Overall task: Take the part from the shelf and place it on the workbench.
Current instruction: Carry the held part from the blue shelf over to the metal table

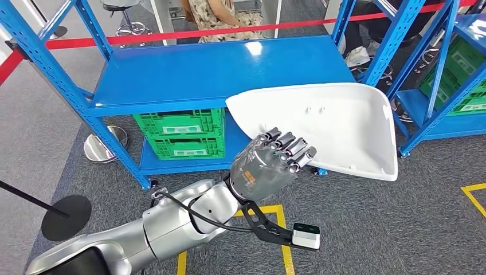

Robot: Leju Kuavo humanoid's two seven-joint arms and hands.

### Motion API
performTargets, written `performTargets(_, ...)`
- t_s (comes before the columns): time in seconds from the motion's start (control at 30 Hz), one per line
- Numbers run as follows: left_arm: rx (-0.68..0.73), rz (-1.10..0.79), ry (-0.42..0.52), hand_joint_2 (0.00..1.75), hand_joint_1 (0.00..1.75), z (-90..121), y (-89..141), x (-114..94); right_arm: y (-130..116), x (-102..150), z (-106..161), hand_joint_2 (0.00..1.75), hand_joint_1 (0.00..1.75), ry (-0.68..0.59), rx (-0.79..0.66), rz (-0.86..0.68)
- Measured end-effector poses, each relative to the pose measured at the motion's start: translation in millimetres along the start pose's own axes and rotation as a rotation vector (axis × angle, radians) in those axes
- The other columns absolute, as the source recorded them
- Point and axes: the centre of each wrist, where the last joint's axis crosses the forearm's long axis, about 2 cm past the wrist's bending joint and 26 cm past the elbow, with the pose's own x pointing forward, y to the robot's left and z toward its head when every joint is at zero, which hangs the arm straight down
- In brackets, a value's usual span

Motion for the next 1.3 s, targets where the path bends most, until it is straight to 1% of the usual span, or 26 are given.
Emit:
performTargets(0.23, -0.017, -0.007, -0.006, 1.75, 1.75, 7, -2, 0, -1, 0, 0, 0.00, 0.00, -0.001, 0.000, 0.007)
performTargets(0.43, -0.006, -0.015, -0.002, 1.75, 1.75, 4, -1, -3, 1, 1, 0, 0.00, 0.00, -0.002, 0.002, 0.006)
performTargets(0.77, -0.018, -0.014, -0.002, 1.75, 1.75, 9, -3, 0, 1, 1, 0, 0.00, 0.00, 0.007, -0.014, 0.006)
performTargets(1.17, -0.028, -0.020, -0.003, 1.75, 1.75, 13, -4, -2, 3, 2, 0, 0.00, 0.00, 0.006, -0.009, 0.007)
performTargets(1.3, -0.026, -0.017, -0.010, 1.75, 1.75, 12, -4, 0, 4, 3, 0, 0.00, 0.00, 0.001, -0.008, 0.010)
